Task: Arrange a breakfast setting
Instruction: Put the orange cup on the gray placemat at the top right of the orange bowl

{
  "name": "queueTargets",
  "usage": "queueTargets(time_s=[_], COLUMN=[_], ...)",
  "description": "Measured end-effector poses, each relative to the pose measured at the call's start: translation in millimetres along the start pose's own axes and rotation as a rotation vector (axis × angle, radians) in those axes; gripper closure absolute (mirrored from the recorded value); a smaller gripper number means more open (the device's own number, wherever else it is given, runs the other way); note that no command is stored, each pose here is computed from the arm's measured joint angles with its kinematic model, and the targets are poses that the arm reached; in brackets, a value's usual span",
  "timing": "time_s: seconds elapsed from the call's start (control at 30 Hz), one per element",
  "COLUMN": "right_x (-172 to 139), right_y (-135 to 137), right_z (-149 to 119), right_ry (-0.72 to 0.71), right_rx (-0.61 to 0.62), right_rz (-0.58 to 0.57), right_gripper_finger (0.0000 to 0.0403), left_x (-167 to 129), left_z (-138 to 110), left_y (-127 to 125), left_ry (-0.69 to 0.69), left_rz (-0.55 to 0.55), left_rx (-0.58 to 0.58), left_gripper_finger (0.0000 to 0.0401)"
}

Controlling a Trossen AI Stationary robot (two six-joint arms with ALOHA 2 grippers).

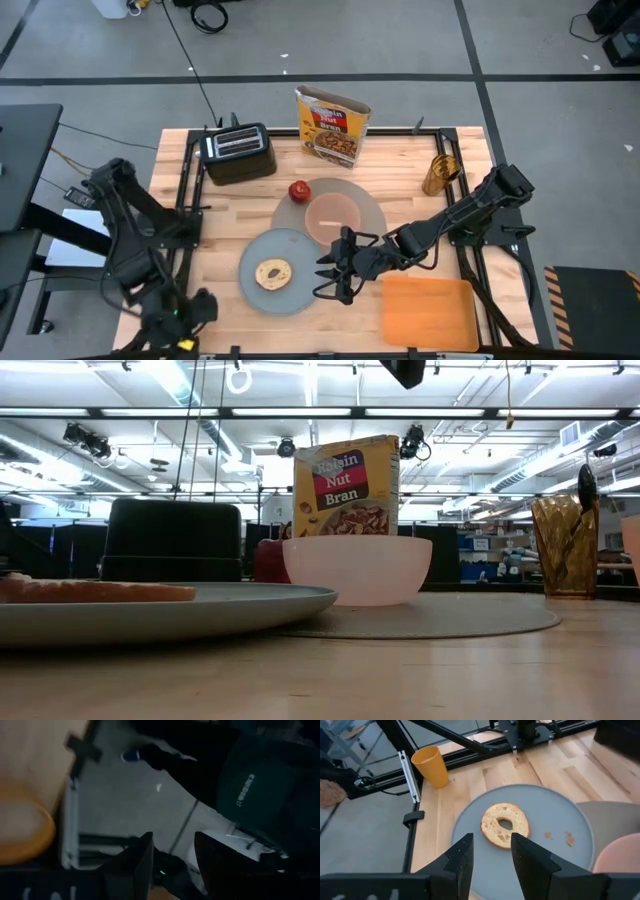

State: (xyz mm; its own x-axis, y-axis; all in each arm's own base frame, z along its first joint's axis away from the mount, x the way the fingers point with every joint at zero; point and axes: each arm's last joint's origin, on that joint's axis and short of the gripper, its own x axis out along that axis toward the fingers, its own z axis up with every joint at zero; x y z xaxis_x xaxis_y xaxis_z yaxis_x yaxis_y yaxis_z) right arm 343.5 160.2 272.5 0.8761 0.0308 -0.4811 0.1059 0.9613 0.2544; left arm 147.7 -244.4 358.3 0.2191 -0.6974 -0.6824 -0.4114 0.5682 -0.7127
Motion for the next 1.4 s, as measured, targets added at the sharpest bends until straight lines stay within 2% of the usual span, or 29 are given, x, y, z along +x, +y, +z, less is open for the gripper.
queueTargets(time_s=[0.23, 0.43, 0.6, 0.67, 0.9, 1.13, 1.3, 1.4], right_x=[3.9, 8.1, 9.3, 9.1, 8.0, 6.8, 6.8, 7.4], right_y=[-9.8, -21.4, -21.6, -20.3, -17.3, -17.5, -17.9, -19.9], right_z=[5.1, 10.9, 10.5, 9.5, 5.5, 0.0, -0.6, 0.1], right_ry=[-0.005, -0.003, 0.050, 0.070, 0.135, 0.194, 0.201, 0.203], right_rx=[-0.110, -0.203, -0.278, -0.300, -0.327, -0.335, -0.336, -0.334], right_rz=[-0.027, -0.045, 0.085, 0.140, 0.275, 0.289, 0.287, 0.281], right_gripper_finger=[0.0264, 0.0263, 0.0263, 0.0263, 0.0262, 0.0263, 0.0263, 0.0263], left_x=[20.9, 44.8, 53.4, 55.4, 83.6, 100.8, 111.8, 117.2], left_z=[-18.9, -19.1, -14.8, -14.1, -8.9, -6.9, -5.7, -3.9], left_y=[-21.6, -6.6, 12.0, 16.4, 24.1, 33.1, 44.1, 57.6], left_ry=[0.053, -0.007, -0.110, -0.138, -0.229, -0.258, -0.259, -0.268], left_rz=[0.044, 0.271, 0.476, 0.526, 0.600, 0.693, 0.707, 0.760], left_rx=[-0.223, -0.404, -0.489, -0.526, -0.544, -0.577, -0.580, -0.591], left_gripper_finger=[0.0282, 0.0307, 0.0306, 0.0300, 0.0255, 0.0201, 0.0204, 0.0217])
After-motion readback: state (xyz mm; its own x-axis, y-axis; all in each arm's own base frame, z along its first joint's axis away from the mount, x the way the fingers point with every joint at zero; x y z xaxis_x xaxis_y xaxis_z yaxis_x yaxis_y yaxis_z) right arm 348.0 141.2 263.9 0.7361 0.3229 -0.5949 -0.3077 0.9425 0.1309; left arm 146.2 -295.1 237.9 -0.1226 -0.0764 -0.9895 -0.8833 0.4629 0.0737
